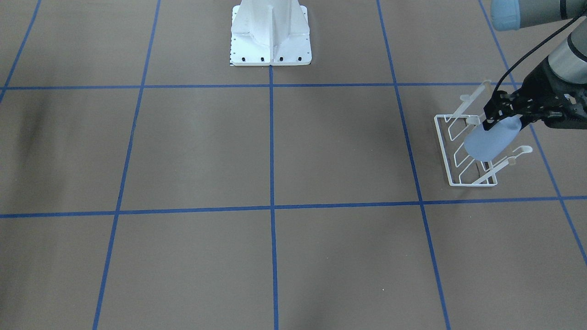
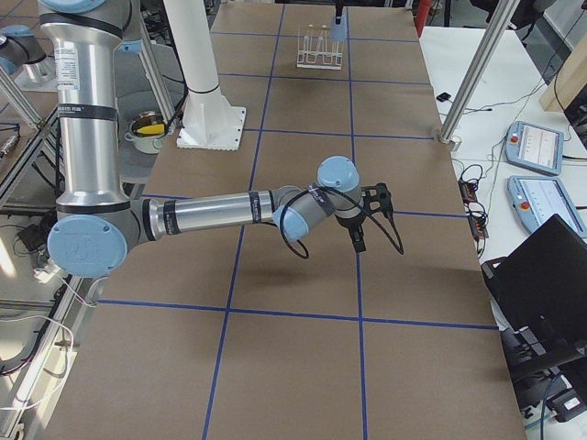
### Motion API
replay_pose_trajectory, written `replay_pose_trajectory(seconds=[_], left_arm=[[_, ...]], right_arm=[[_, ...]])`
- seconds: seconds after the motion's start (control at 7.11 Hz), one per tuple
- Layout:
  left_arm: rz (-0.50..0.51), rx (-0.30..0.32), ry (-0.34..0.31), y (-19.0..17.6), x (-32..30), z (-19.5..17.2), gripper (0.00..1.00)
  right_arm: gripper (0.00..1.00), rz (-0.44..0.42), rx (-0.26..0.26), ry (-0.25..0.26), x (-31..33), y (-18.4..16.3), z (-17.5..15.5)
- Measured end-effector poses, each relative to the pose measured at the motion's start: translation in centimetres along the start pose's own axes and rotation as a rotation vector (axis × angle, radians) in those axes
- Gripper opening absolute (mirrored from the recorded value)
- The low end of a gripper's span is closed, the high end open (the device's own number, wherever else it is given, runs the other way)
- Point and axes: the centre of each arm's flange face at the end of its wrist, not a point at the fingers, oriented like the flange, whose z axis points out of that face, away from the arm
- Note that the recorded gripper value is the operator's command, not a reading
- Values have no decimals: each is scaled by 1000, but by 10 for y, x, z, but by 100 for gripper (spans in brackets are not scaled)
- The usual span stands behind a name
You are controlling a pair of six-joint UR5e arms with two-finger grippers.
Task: Hang cup on cup holder
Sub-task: 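Carry the cup with the left gripper over the wire rack while the right arm withdraws, then lower the cup onto the rack's upright peg and release it with the left gripper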
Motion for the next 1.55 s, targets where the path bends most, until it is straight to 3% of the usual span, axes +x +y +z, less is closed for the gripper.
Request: replay_pose_trajectory(seconds=[0.42, 1.41, 1.55], left_arm=[[5, -5, -13, -4, 1, 6, 0], [10, -96, -36, -10, 8, 60, 0], [8, -100, -38, -12, 7, 64, 37]], right_arm=[[100, 3, -5, -8, -1, 1, 0], [100, 11, -7, -18, -2, 0, -1], [100, 10, -7, -18, -2, 0, -1]])
